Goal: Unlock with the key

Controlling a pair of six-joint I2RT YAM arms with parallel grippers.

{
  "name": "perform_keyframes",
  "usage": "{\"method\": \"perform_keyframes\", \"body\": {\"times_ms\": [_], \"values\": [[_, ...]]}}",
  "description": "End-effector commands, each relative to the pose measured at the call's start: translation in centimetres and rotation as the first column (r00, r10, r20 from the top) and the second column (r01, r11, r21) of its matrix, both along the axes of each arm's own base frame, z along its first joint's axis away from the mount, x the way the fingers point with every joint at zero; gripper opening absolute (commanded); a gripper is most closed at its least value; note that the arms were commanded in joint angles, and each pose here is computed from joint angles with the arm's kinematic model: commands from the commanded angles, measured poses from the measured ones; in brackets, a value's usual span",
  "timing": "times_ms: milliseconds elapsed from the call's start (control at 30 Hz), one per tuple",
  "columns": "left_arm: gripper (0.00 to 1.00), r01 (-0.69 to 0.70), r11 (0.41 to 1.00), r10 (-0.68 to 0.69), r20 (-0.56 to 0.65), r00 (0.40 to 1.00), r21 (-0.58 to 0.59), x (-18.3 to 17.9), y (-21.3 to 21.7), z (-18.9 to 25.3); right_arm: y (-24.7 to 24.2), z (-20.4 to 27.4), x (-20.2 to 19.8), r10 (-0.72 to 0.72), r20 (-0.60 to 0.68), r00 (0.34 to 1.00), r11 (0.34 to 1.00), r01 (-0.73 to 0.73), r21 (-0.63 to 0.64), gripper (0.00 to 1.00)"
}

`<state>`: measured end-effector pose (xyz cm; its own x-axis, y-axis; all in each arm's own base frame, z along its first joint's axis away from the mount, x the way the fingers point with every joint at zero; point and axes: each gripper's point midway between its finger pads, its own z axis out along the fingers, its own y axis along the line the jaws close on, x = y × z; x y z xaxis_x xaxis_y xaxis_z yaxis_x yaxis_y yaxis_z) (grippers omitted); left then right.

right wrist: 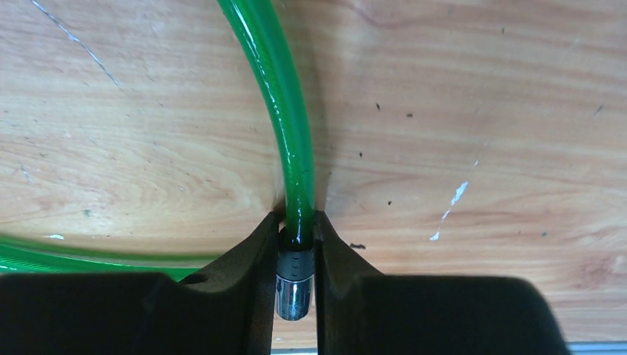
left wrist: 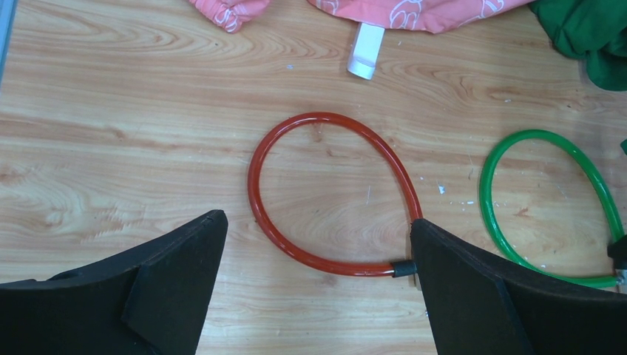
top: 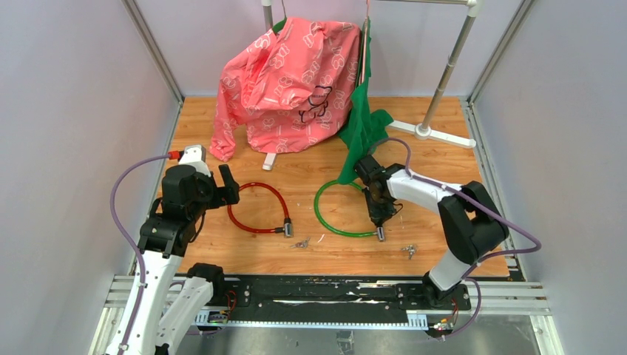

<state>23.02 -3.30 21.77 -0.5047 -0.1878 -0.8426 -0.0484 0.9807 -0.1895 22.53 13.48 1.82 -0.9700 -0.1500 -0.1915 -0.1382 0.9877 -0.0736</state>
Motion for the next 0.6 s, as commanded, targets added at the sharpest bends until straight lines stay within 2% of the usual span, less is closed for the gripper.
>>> {"method": "perform_keyframes", "body": {"times_ms": [0,333,433,567], "values": [[0.99,0.021,1.0,-0.021,0.009,1.0,0.009,0.2,-0.3,0.0,0.2,-1.2,1.5,0.114,0.023,0.993,0.993,-0.113,-0.036,0.09],[0.99,0.022,1.0,-0.022,0.008,1.0,0.008,0.2,-0.3,0.0,4.0,-0.9,5.0,0.213,0.081,0.974,0.974,-0.218,0.065,0.08],[0.99,0.023,1.0,-0.023,0.009,1.0,0.009,0.2,-0.3,0.0,6.0,-0.7,5.4,0.237,0.081,0.968,0.958,-0.247,0.144,0.08],[0.99,0.022,1.0,-0.022,0.009,1.0,0.007,0.2,-0.3,0.0,7.5,-0.4,6.3,0.251,0.09,0.964,0.947,-0.264,0.186,0.07]]}}
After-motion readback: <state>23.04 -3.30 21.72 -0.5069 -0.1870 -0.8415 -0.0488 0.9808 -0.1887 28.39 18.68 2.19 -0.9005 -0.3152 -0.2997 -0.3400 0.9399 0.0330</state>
